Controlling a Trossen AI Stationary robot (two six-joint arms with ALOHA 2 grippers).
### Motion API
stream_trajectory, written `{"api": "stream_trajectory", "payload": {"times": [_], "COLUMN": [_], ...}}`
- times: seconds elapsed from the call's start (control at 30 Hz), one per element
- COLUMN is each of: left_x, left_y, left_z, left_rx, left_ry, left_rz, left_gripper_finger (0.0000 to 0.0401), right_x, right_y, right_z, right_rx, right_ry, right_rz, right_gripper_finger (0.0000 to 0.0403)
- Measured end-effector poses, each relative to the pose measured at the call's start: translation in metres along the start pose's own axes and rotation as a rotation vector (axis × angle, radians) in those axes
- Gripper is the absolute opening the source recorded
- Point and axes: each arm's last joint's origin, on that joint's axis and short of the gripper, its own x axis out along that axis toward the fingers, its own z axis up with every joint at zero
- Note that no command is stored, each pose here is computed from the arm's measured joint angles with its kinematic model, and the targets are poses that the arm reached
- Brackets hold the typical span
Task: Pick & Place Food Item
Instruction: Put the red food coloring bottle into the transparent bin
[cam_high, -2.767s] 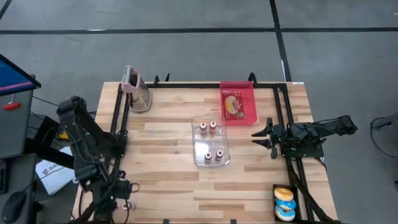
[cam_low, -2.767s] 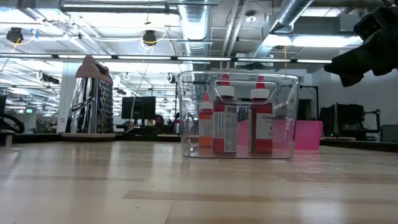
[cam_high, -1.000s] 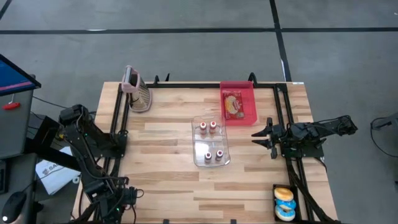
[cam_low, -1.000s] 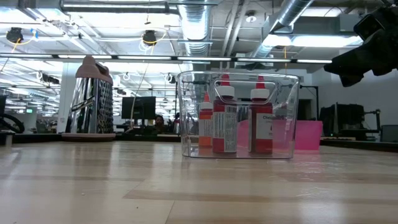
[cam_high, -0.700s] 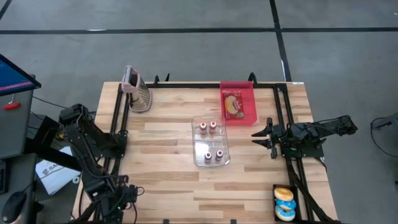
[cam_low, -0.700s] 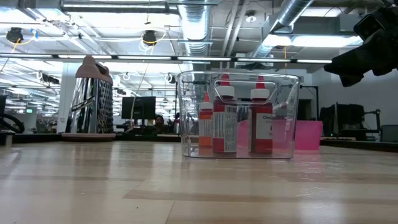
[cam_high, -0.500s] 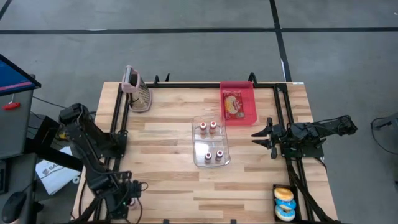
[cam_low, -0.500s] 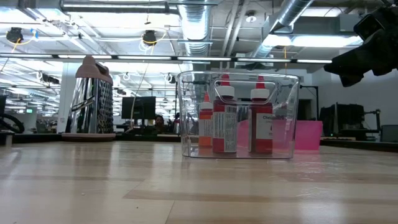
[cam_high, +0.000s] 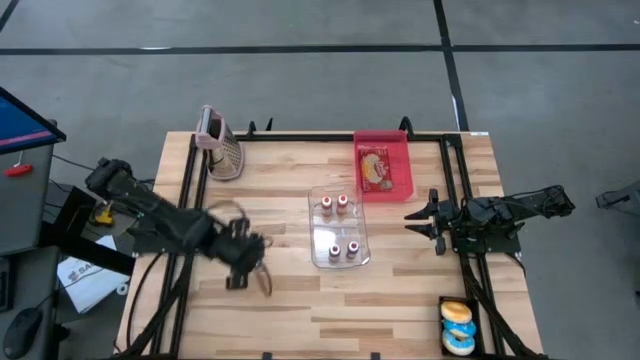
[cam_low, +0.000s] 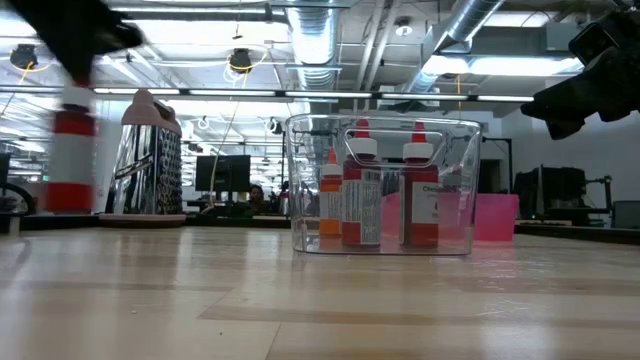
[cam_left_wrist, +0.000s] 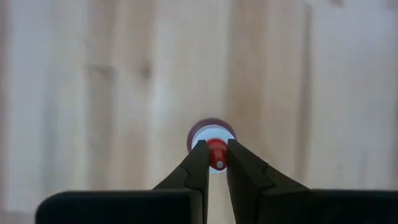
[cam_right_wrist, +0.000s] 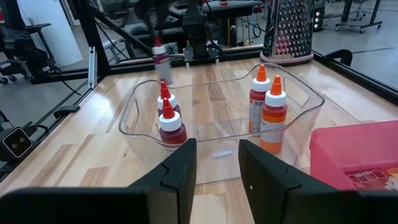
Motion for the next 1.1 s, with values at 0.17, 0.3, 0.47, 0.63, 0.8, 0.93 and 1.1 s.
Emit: {"api": "stream_trajectory", "payload": {"times": [0.17, 0.3, 0.47, 0.63, 0.8, 0.93, 1.1], "left_x": [-0.005, -0.018, -0.037, -0.045, -0.037, -0.026, -0.014], "left_y": [0.052, 0.088, 0.120, 0.140, 0.141, 0.135, 0.122], "left_z": [0.022, 0.037, 0.063, 0.097, 0.132, 0.153, 0.165], "left_rx": [-0.020, 0.002, 0.068, 0.130, 0.217, 0.255, 0.296], "left_ry": [-0.077, -0.143, -0.212, -0.244, -0.249, -0.242, -0.217], "left_rz": [0.043, 0.093, 0.133, 0.139, 0.103, 0.068, 0.015], "left_gripper_finger": [0.0026, 0.0025, 0.0025, 0.0025, 0.0024, 0.0023, 0.0021], "right_x": [0.000, 0.000, 0.000, 0.000, 0.000, 0.000, 0.000], "right_y": [0.000, 0.000, 0.000, 0.000, 0.000, 0.000, 0.000], "right_z": [0.000, 0.000, 0.000, 0.000, 0.000, 0.000, 0.000], "right_rx": [0.000, 0.000, 0.000, 0.000, 0.000, 0.000, 0.000], "right_ry": [0.000, 0.000, 0.000, -0.001, -0.001, -0.001, -0.001], "right_rz": [0.000, 0.000, 0.000, 0.000, 0.000, 0.000, 0.000], "right_gripper_finger": [0.0113, 0.0113, 0.0113, 0.0113, 0.0113, 0.0113, 0.0113]}}
